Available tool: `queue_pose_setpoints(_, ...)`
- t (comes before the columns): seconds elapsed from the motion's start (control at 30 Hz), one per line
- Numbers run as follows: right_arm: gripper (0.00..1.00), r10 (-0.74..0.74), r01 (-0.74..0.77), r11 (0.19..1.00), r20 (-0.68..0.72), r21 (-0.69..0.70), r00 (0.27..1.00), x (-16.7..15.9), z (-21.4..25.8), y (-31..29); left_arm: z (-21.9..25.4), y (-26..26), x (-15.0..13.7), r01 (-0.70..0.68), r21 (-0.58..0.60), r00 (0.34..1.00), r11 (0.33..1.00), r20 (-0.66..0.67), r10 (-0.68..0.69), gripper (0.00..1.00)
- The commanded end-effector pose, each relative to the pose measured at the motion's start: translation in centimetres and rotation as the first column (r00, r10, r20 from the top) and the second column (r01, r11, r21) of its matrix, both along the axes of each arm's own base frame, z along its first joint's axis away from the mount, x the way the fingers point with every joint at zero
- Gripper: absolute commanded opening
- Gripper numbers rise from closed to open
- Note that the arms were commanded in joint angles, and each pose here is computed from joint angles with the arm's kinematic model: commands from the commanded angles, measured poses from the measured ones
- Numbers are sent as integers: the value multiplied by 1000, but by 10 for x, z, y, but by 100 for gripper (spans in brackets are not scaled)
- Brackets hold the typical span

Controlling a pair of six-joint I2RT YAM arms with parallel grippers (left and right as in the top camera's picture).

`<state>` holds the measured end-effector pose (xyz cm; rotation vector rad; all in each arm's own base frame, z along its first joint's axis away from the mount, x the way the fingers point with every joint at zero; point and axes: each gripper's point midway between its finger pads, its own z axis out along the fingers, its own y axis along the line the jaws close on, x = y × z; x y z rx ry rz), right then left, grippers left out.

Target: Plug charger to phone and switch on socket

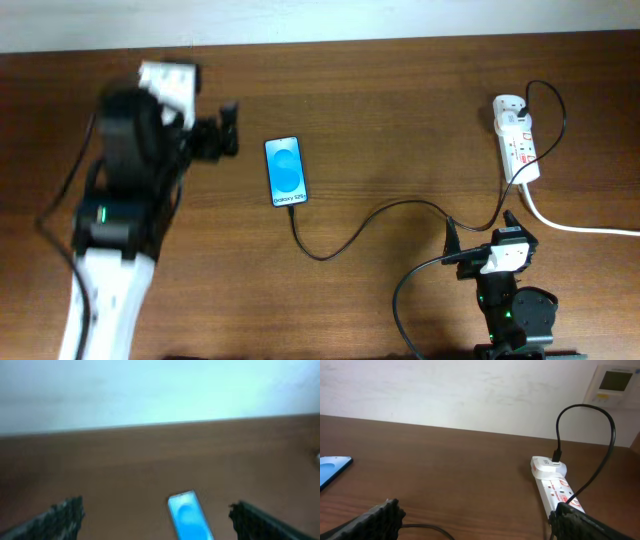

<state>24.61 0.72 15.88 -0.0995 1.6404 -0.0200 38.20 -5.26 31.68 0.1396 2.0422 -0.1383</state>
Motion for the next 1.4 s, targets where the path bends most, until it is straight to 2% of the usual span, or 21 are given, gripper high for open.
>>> queue_pose_setpoints(0.0,98,-3,3,1000,-1,4,1000,0,-2,0,-21,24,-37,-46,18,995,999,93,44,99)
queue_pose_setpoints(0.17,98,-3,3,1000,-1,4,1000,0,-2,0,-40,43,-74,-99,8,960,995,265,93,99)
queue_pose_setpoints(0.3,98,-3,3,1000,-1,4,1000,0,-2,0,-56,39,-94,-65,86,930,994,367,29,99)
queue_pose_setpoints(0.4,98,-3,3,1000,-1,4,1000,0,-2,0,-62,40,-107,-77,91,892,993,451,28,99)
queue_pose_setpoints(0.57,98,-3,3,1000,-1,4,1000,0,-2,0,-95,40,-121,-82,132,877,988,480,8,99)
queue_pose_setpoints(0.87,98,-3,3,1000,-1,4,1000,0,-2,0,-133,39,-131,-83,130,865,988,502,6,99)
queue_pose_setpoints(0.97,98,-3,3,1000,-1,4,1000,0,-2,0,-129,40,-134,-88,130,856,988,516,9,99)
queue_pose_setpoints(1.1,98,-3,3,1000,-1,4,1000,0,-2,0,-141,40,-135,-84,133,880,988,475,10,99)
queue_pose_setpoints(1.17,98,-3,3,1000,-1,4,1000,0,-2,0,-160,42,-136,-82,142,912,986,409,17,99)
queue_pose_setpoints(1.37,98,-3,3,1000,-1,4,1000,0,-2,0,-159,43,-136,-89,141,911,986,411,24,99)
